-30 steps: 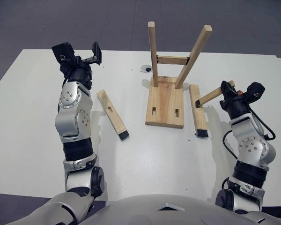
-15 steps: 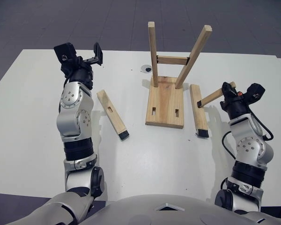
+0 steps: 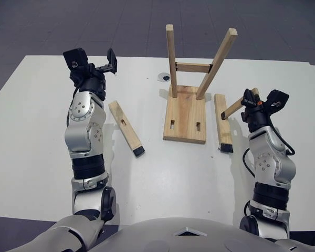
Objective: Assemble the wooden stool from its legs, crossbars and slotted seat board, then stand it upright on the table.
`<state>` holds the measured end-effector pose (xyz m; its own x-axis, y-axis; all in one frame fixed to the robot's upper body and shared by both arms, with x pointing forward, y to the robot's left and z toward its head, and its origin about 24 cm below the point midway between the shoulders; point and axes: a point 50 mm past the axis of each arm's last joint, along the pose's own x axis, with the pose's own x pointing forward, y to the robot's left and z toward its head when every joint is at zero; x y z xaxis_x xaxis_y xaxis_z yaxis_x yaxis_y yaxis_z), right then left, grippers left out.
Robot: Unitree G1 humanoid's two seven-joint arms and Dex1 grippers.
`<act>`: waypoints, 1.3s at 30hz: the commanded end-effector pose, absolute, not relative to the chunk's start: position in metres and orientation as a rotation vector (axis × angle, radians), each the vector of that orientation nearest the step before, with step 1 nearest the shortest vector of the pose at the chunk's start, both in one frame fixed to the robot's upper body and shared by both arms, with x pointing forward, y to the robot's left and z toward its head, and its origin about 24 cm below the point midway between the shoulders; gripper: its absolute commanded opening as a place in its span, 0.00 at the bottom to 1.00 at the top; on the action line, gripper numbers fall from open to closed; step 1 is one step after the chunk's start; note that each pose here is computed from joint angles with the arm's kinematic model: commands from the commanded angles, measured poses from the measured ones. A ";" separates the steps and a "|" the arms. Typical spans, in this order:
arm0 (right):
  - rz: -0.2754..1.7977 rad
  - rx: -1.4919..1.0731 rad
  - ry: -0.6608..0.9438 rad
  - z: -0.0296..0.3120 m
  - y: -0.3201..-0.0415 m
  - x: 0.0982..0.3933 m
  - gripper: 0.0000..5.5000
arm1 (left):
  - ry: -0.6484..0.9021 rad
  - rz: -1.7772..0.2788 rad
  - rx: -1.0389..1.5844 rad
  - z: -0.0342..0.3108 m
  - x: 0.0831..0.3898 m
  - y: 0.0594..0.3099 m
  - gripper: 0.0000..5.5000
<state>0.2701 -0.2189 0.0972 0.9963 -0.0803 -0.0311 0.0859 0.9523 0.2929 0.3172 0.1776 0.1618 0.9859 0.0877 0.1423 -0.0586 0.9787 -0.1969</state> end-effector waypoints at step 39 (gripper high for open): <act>-0.105 -0.009 0.413 0.023 -0.202 0.249 0.07 | -0.225 0.121 -0.167 0.185 0.311 0.168 0.98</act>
